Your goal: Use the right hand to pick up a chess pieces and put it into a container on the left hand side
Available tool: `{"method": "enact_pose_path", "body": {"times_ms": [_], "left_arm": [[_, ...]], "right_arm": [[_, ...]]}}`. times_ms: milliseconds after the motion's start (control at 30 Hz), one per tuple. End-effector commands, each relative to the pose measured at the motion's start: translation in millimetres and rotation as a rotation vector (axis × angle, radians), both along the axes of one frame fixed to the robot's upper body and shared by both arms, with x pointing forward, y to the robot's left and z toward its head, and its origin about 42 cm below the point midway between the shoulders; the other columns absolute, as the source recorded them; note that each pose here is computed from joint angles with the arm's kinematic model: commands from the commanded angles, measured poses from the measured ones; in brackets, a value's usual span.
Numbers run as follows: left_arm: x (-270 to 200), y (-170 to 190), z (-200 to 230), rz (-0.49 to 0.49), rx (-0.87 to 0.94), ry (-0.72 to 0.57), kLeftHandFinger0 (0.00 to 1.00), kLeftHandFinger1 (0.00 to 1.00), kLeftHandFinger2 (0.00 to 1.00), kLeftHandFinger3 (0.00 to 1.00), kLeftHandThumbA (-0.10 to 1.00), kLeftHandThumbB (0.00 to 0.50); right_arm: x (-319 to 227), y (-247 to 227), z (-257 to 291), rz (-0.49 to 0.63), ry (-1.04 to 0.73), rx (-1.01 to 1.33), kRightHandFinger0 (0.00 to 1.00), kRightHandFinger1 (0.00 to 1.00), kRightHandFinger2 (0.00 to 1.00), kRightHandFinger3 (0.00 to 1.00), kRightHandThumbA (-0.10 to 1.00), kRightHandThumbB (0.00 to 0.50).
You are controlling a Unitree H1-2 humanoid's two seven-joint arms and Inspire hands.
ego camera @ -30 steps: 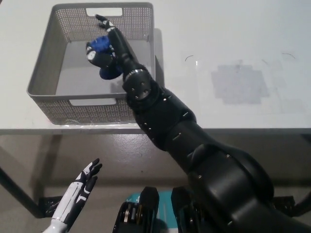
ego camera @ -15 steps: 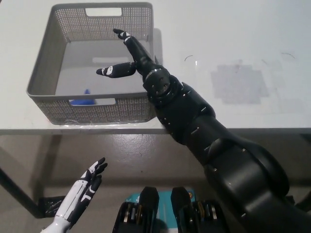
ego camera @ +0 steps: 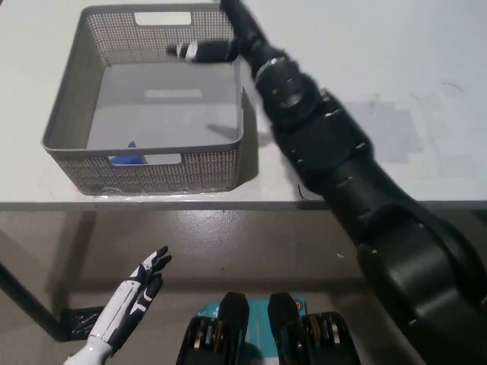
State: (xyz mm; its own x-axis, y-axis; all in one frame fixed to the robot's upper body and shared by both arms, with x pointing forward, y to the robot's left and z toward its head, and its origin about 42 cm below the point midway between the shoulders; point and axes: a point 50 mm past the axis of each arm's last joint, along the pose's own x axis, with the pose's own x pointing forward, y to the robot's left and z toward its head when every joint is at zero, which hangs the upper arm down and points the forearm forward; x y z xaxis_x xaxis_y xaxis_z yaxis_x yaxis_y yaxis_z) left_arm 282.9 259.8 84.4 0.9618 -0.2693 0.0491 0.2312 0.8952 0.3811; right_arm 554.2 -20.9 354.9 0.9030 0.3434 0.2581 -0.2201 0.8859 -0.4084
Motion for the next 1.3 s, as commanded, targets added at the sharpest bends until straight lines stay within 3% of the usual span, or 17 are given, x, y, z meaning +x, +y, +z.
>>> {"method": "enact_pose_path", "body": {"times_ms": [0,67,100,200,400,433,467,533,633,767,867,1067,1133,1200,1267], "left_arm": [[5.0,7.1,12.3,-0.017,0.032,-0.029,1.00,1.00,1.00,1.00,1.00,0.434],[3.6,7.5,10.6,0.008,0.003,-0.012,1.00,1.00,1.00,1.00,1.00,0.461],[1.1,7.8,9.8,0.006,0.006,-0.021,1.00,1.00,1.00,1.00,1.00,0.456],[-2.7,8.5,7.9,0.011,0.003,-0.025,1.00,1.00,1.00,1.00,1.00,0.437],[-5.3,10.3,3.3,0.028,-0.015,-0.029,1.00,1.00,1.00,1.00,1.00,0.448],[-6.3,11.1,2.6,0.029,-0.013,-0.029,1.00,1.00,1.00,1.00,1.00,0.447],[-7.6,11.9,1.6,0.031,-0.012,-0.029,1.00,1.00,1.00,1.00,1.00,0.447],[-7.4,11.8,1.1,0.034,-0.014,-0.027,1.00,1.00,1.00,1.00,1.00,0.446],[-12.5,9.6,-3.2,0.042,-0.011,-0.014,1.00,1.00,1.00,1.00,1.00,0.439],[-16.5,8.4,-7.4,0.056,-0.031,-0.005,1.00,1.00,1.00,1.00,1.00,0.435],[-17.6,11.9,-6.2,0.057,-0.031,-0.007,1.00,1.00,1.00,1.00,1.00,0.425],[-16.4,10.4,-5.9,0.064,-0.039,-0.018,1.00,1.00,1.00,1.00,1.00,0.432],[-16.2,9.4,-6.0,0.065,-0.056,-0.022,1.00,1.00,1.00,1.00,1.00,0.417],[-15.6,8.9,-5.1,0.079,-0.067,-0.024,1.00,1.00,1.00,1.00,1.00,0.417],[-14.9,8.7,-4.8,0.085,-0.079,-0.028,1.00,1.00,1.00,1.00,1.00,0.418]], "right_arm": [[-55.3,-74.5,105.7,0.044,-0.347,0.158,1.00,1.00,1.00,1.00,1.00,0.318],[-71.7,-94.5,104.1,0.042,-0.387,0.168,1.00,1.00,1.00,1.00,1.00,0.301],[-88.4,-114.2,97.4,0.009,-0.422,0.162,1.00,1.00,1.00,1.00,1.00,0.327],[-114.5,-144.2,81.2,-0.022,-0.451,0.169,1.00,1.00,1.00,1.00,1.00,0.317],[-159.1,-192.8,21.4,-0.042,-0.428,0.226,1.00,1.00,1.00,1.00,1.00,0.326],[-167.4,-200.9,6.8,-0.054,-0.422,0.227,1.00,1.00,1.00,1.00,1.00,0.287],[-174.7,-207.0,-5.7,-0.068,-0.419,0.224,1.00,1.00,1.00,1.00,1.00,0.284],[-184.5,-213.2,-27.5,-0.100,-0.385,0.248,1.00,1.00,1.00,1.00,1.00,0.299],[-197.6,-217.3,-66.8,-0.137,-0.317,0.311,1.00,1.00,1.00,1.00,1.00,0.270],[-212.4,-220.7,-115.8,-0.169,-0.218,0.342,1.00,1.00,1.00,1.00,1.00,0.278],[-222.2,-218.1,-148.1,-0.172,-0.143,0.368,1.00,1.00,1.00,1.00,1.00,0.241],[-243.1,-216.1,-206.5,-0.202,-0.011,0.407,1.00,1.00,1.00,1.00,1.00,0.215],[-249.7,-216.7,-227.0,-0.224,0.022,0.412,1.00,1.00,1.00,1.00,0.97,0.159],[-256.2,-217.8,-242.0,-0.231,0.083,0.413,1.00,1.00,1.00,1.00,0.99,0.195],[-261.7,-218.7,-249.4,-0.227,0.102,0.399,1.00,1.00,1.00,1.00,1.00,0.189]]}}
